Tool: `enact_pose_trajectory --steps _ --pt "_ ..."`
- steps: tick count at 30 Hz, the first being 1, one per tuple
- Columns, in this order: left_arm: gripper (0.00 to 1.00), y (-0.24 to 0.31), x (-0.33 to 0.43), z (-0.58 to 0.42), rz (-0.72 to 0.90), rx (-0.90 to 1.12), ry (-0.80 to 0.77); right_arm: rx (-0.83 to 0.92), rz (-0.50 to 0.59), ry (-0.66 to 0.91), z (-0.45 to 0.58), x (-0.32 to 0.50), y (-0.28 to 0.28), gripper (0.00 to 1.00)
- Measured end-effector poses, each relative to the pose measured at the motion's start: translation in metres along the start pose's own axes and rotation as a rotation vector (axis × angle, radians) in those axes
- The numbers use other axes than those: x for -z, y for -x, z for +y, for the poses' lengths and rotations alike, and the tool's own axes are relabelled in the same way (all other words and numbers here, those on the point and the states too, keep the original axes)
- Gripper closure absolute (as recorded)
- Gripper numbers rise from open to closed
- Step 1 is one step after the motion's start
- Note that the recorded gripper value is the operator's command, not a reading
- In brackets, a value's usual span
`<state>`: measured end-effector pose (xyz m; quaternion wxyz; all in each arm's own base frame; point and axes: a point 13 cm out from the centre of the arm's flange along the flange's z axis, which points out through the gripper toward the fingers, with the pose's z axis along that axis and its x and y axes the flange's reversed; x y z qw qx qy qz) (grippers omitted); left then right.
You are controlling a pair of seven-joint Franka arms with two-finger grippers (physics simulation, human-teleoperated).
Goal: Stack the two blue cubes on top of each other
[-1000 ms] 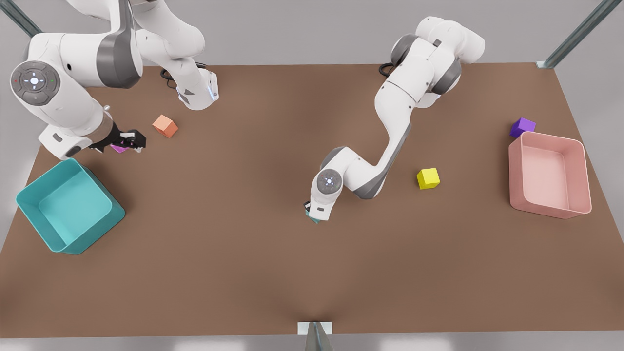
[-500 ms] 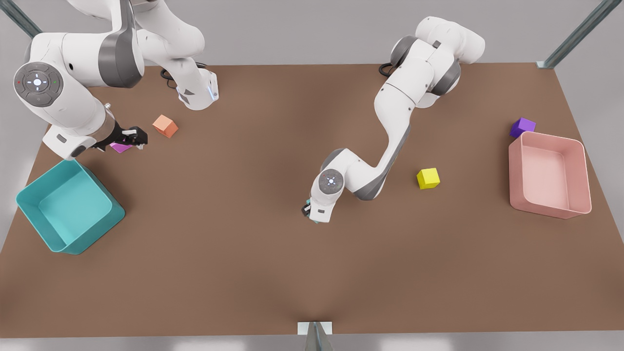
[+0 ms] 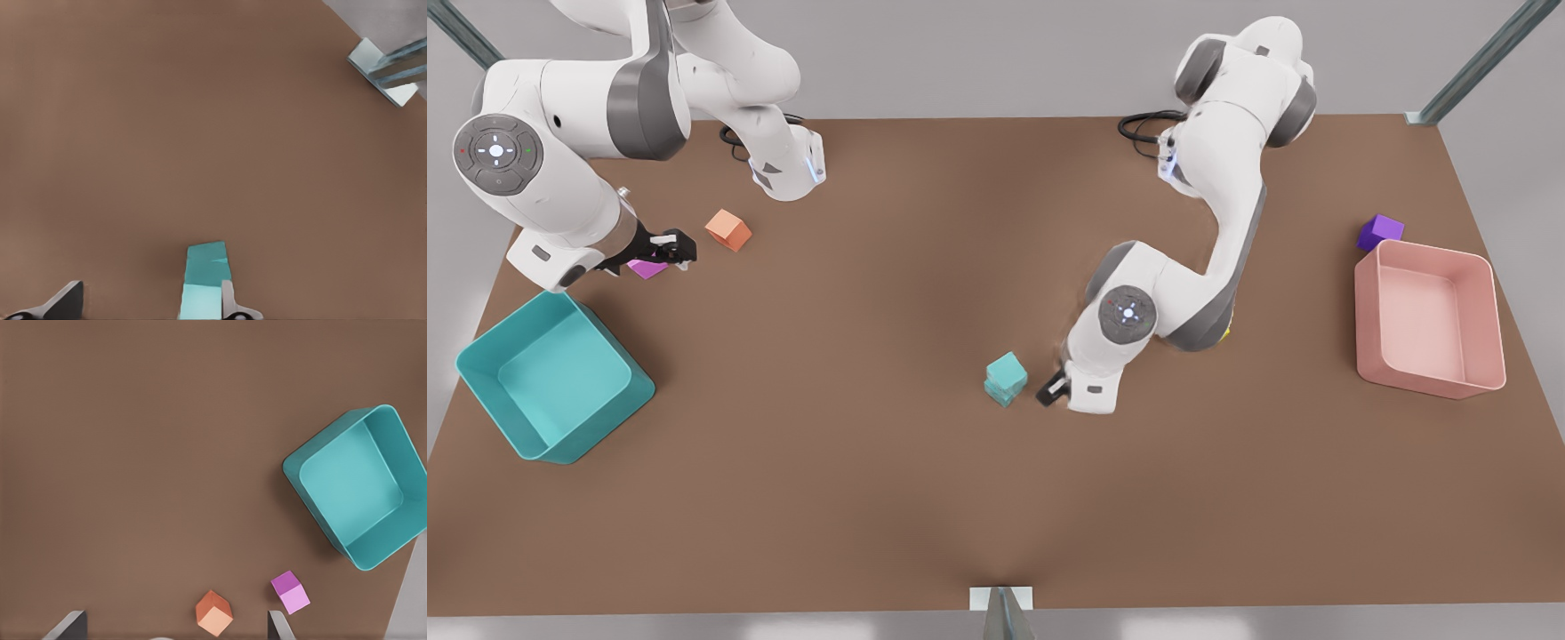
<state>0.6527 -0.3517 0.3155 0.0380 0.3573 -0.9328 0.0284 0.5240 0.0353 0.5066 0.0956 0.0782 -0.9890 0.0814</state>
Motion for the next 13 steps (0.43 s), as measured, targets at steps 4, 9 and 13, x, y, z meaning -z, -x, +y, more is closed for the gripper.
enact_pose_trajectory --steps 4,9,13 --pt "0.0 0.098 0.053 0.134 0.027 0.021 0.175 0.002 -0.003 0.0 -0.001 0.002 0.0 0.0" --pt "0.0 0.082 0.111 0.229 0.064 -0.17 0.224 0.001 0.001 0.001 -0.004 0.002 -0.002 0.0" --pt "0.0 0.077 0.124 0.238 0.104 -0.336 0.218 0.004 0.011 0.002 -0.003 0.001 -0.004 0.0"
